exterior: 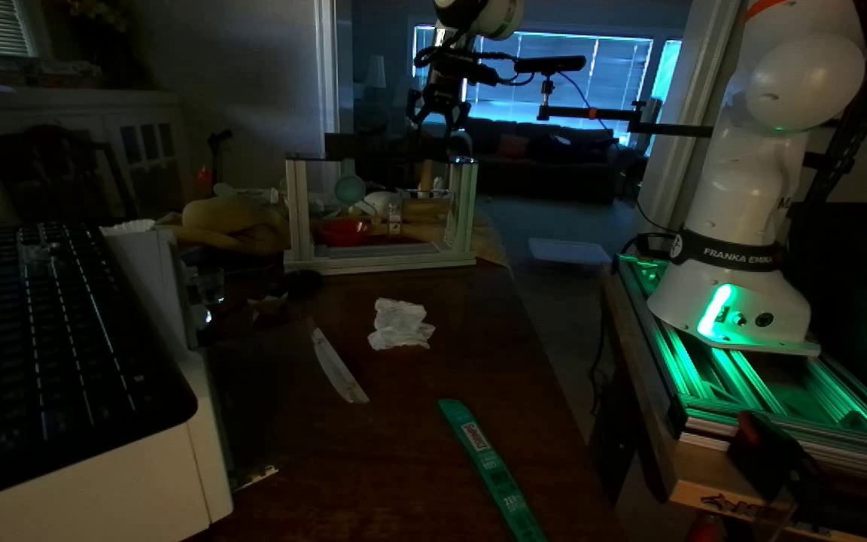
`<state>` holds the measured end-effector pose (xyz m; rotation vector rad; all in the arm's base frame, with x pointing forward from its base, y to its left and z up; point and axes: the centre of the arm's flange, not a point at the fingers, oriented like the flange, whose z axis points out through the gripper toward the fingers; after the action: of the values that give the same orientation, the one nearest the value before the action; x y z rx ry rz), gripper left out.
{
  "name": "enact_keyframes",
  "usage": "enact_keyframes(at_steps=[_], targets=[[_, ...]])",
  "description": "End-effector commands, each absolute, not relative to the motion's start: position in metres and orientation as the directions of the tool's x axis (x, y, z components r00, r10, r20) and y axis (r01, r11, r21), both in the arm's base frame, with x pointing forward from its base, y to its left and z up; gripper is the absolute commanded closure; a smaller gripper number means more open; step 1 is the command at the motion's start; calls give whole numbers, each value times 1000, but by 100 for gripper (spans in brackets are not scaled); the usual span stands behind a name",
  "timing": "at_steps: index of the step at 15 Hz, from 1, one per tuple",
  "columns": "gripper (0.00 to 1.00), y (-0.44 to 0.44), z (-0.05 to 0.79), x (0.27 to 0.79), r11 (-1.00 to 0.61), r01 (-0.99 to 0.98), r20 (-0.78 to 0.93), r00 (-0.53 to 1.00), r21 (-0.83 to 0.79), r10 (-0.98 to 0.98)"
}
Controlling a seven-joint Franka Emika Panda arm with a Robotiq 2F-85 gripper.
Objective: Pick up the roller and move it left and right over the table
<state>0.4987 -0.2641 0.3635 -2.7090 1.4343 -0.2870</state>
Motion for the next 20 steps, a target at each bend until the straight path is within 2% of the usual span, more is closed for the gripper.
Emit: enact_keyframes(at_steps=[1,6,7,11,14,16,18,19,20], targets=[[27,-268,358,506,-548,-824,145,531,-142,-835],[32,-268,354,506,-553,-822,135,537,-139,-833],[36,-268,354,506,-553,-821,133,538,-139,-832],[37,-266,352,506,-556,-820,126,542,-138,-831],[32,-265,350,506,-557,-819,121,545,-136,-830],[33,-265,347,506,-556,-821,117,544,-132,-831],[36,-266,345,505,-555,-822,114,544,-130,-832],[58,-266,344,505,-554,-822,115,543,-131,-832],[61,-265,345,506,-555,-822,116,543,-132,-832]])
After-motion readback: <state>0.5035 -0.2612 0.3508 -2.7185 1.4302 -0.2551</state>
